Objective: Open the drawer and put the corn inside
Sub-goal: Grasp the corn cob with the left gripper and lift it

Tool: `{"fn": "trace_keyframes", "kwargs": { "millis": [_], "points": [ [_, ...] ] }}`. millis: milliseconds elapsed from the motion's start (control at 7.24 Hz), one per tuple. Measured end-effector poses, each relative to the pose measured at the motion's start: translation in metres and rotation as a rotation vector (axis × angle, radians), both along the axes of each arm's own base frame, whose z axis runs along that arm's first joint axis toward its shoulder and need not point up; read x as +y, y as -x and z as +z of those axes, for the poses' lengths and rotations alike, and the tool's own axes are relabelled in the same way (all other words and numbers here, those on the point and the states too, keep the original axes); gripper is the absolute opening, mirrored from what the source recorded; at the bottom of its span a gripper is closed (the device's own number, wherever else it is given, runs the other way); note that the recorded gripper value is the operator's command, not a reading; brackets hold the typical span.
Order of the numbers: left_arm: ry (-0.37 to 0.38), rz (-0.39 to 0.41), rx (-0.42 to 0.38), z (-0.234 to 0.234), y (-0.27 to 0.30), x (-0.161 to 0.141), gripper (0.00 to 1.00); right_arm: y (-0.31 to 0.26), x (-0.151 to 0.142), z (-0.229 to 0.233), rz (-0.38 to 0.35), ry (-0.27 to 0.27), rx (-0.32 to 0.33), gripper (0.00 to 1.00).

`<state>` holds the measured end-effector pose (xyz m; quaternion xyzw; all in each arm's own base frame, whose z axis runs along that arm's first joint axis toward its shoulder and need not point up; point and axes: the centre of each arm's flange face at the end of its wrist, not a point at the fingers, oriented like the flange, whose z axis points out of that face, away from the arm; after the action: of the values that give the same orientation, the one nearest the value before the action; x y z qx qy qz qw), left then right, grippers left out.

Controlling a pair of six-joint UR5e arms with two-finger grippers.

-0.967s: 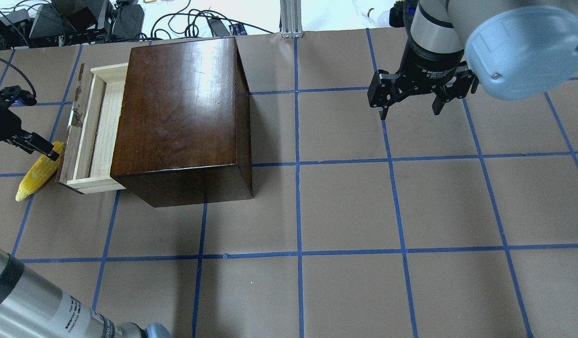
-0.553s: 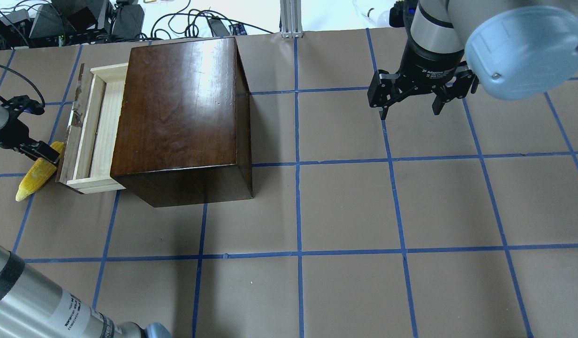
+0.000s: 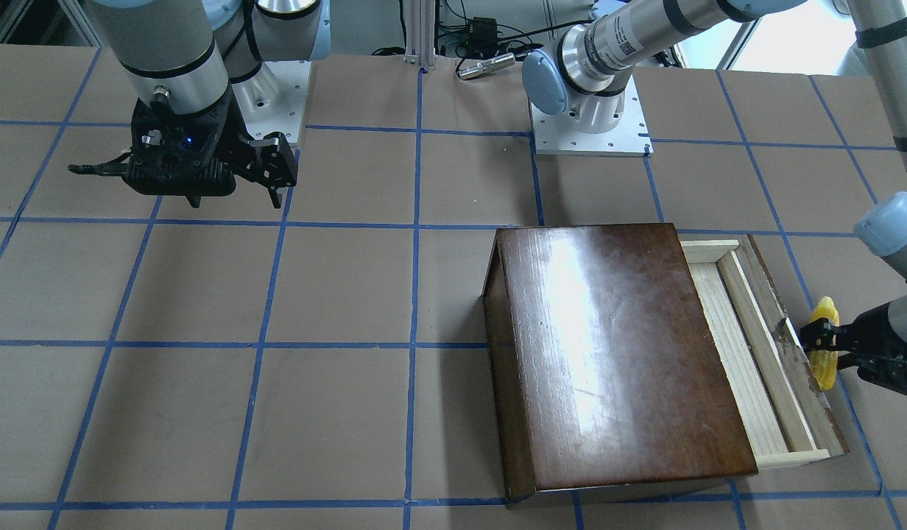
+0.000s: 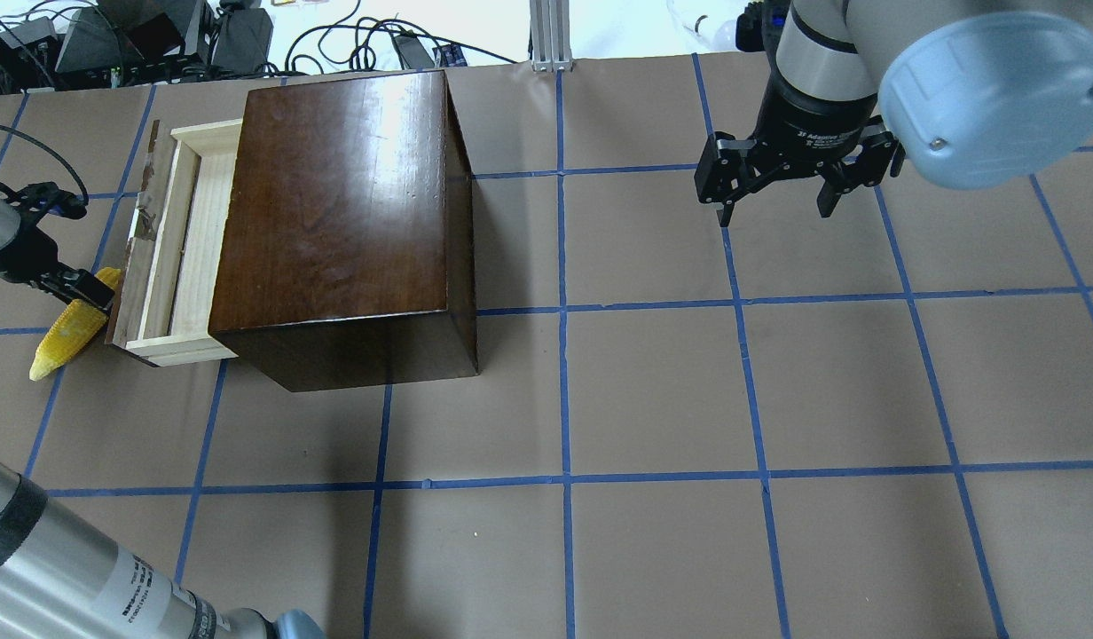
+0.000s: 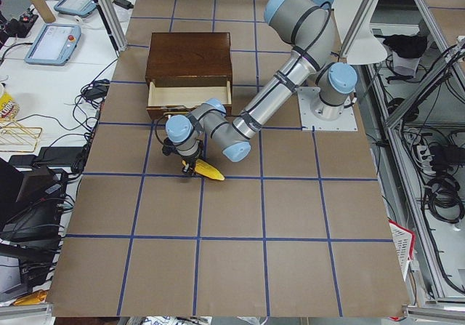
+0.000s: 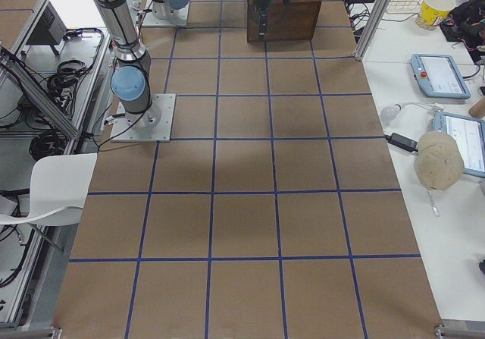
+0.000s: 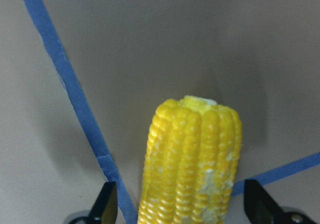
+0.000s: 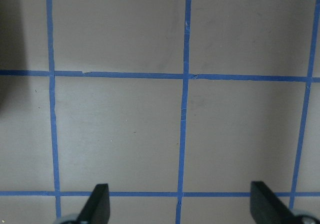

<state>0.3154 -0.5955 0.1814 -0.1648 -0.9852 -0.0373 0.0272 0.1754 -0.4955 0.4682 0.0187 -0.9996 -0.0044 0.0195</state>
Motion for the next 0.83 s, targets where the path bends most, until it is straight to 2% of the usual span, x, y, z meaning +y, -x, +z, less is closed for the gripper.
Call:
{"fn": "trace_keyframes", "kwargs": {
  "millis": [138,414,829],
  "points": [
    [0.001,0.000,-0.001,0.0004,-0.0002,-0.0002,0.25,0.0001,0.0000,0.0000,0.000,0.000,0.000,1.00],
    [0.003,0.000,-0.003,0.0015,-0.0004,-0.0005,0.14,0.0001,-0.0001,0.0000,0.000,0.000,0.000,1.00],
    [0.010,-0.001,-0.009,0.0080,-0.0004,-0.0005,0.11,0.0002,-0.0001,0.0000,0.000,0.000,0.000,1.00]
  ]
}}
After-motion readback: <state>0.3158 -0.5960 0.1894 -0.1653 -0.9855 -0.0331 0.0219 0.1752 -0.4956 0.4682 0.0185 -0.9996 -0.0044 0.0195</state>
